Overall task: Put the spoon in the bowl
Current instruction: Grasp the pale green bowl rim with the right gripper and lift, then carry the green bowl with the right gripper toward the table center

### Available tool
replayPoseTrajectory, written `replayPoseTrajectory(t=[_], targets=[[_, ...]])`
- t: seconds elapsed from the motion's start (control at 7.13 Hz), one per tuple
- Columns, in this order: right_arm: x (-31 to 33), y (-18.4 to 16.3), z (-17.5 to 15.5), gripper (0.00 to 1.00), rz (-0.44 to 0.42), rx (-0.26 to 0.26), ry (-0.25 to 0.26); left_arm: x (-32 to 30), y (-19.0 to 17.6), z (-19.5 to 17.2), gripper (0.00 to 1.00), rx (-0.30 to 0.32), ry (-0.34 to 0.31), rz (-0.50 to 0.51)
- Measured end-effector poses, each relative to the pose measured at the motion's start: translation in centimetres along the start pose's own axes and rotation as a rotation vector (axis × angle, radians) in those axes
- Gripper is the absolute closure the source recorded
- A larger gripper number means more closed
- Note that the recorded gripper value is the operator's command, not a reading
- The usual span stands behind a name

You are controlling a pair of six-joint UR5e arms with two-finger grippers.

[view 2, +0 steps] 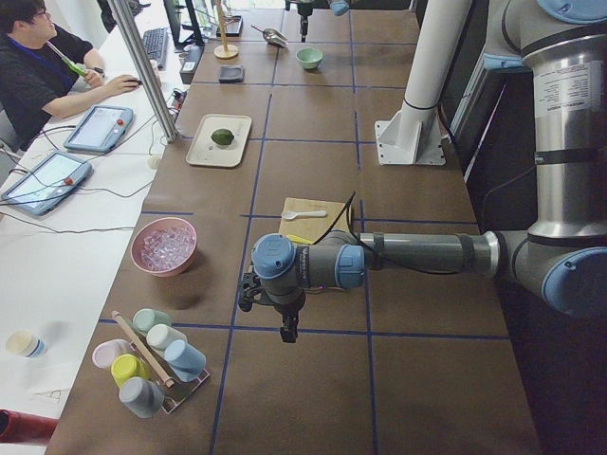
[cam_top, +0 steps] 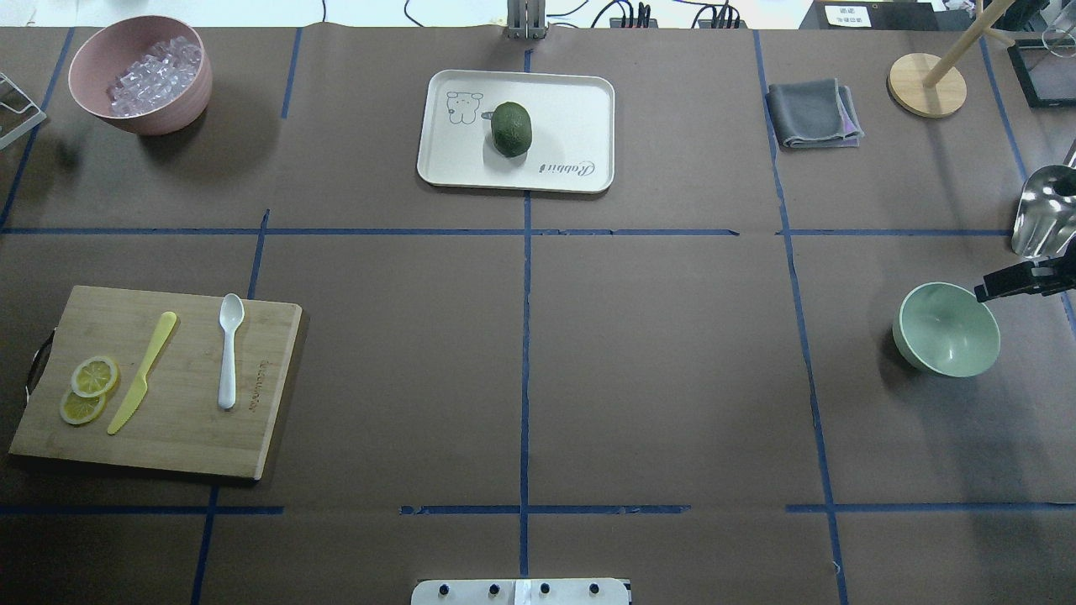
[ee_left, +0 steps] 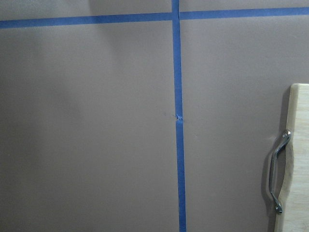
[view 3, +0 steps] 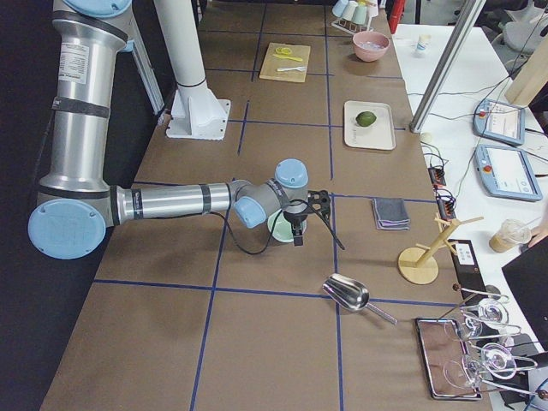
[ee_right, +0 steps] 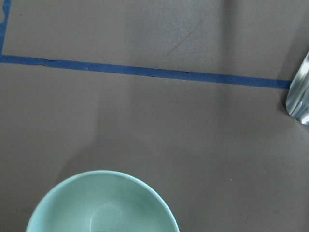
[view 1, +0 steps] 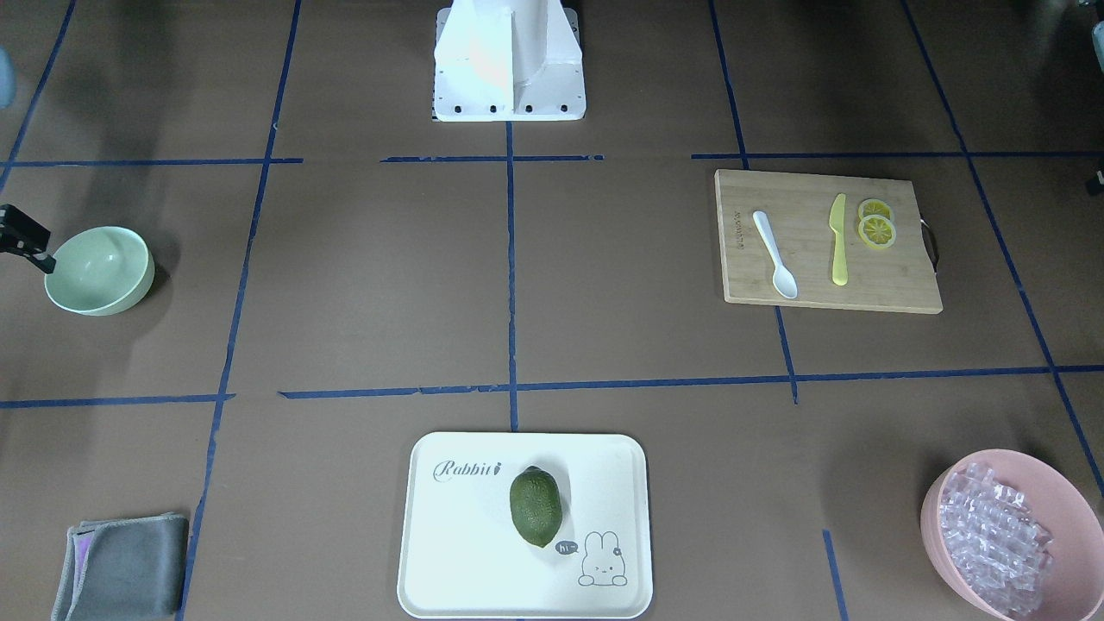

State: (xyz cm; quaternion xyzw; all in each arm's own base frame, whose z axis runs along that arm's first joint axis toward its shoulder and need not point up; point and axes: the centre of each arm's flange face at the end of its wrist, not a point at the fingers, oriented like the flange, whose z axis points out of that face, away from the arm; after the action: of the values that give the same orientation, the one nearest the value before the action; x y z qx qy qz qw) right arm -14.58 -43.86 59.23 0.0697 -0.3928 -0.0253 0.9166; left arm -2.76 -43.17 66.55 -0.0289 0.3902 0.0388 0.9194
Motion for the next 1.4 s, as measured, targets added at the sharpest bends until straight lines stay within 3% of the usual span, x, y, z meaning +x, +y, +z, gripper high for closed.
replayPoseTrajectory(t=[0.14, 0.28, 0.42, 0.56, 0.84, 1.12, 1.4], targets=[[0.1, 0.7, 2.1, 0.34, -0.007, -0.019, 0.004, 0.0, 0.0, 0.0, 0.0, 0.0, 0.0, 0.002], [0.4, 1.3, 3.4, 0.71, -0.017, -0.029, 0.003, 0.1, 0.0, -0.1, 0.0, 0.002, 0.0, 0.004], [0.6, 1.8, 3.9, 0.91, -0.027, -0.028, -0.006, 0.2, 0.0, -0.1, 0.0, 0.003, 0.0, 0.006], [0.7, 2.1, 3.9, 1.0, -0.032, -0.027, -0.012, 0.2, 0.1, -0.2, 0.0, 0.003, 0.0, 0.006], [0.8, 2.6, 3.6, 1.0, -0.036, -0.027, -0.019, 0.1, 0.3, -0.1, 0.0, 0.001, 0.001, 0.005], [-1.5, 2.1, 1.8, 1.0, -0.02, -0.015, -0.065, 0.1, 0.4, -0.1, 0.0, 0.001, 0.002, 0.005], [-8.7, -0.6, -0.7, 1.0, 0.136, 0.011, -0.162, 0.1, 0.4, -0.1, 0.0, 0.0, 0.002, 0.005]])
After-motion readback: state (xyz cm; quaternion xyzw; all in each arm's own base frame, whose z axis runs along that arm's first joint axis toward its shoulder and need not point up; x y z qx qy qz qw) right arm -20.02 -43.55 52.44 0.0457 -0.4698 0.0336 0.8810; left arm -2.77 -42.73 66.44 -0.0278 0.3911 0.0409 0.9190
